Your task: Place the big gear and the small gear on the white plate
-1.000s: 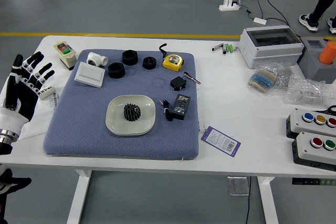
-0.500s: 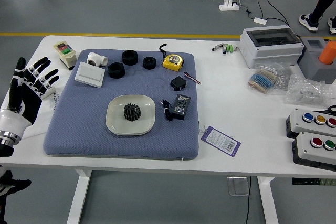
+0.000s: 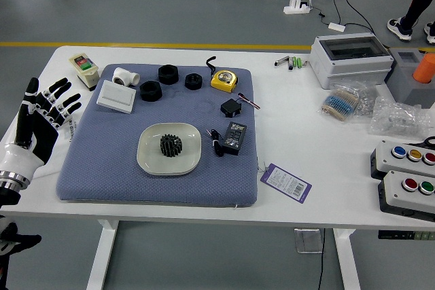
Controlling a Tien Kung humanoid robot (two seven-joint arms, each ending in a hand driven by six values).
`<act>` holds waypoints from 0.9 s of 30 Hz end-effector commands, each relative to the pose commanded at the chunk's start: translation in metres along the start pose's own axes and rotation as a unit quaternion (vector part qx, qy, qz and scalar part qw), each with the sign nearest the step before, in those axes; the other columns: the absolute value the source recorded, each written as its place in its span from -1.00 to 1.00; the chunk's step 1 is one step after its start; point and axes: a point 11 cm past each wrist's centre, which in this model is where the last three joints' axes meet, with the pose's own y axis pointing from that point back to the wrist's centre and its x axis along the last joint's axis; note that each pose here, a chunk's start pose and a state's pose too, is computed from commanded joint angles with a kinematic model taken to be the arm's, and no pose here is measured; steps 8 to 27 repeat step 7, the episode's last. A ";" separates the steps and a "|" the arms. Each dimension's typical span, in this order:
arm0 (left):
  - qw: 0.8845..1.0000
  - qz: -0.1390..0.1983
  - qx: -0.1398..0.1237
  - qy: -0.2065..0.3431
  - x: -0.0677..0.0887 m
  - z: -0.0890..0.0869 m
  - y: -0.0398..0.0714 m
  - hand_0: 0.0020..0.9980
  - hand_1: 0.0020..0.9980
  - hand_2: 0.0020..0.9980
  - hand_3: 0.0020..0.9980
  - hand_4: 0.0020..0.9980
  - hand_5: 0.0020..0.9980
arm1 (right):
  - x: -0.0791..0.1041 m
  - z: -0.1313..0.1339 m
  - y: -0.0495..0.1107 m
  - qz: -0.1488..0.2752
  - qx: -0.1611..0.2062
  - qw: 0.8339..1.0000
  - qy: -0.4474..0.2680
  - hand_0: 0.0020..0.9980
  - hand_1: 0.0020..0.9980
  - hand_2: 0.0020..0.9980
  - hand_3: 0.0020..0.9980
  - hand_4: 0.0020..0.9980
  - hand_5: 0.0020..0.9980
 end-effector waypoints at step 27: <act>1.000 -0.002 0.002 -0.001 -0.001 -0.001 0.000 0.64 0.60 0.83 0.64 0.83 0.96 | 0.000 -0.001 0.000 0.000 0.001 1.000 -0.002 0.39 0.41 0.47 0.12 0.58 0.29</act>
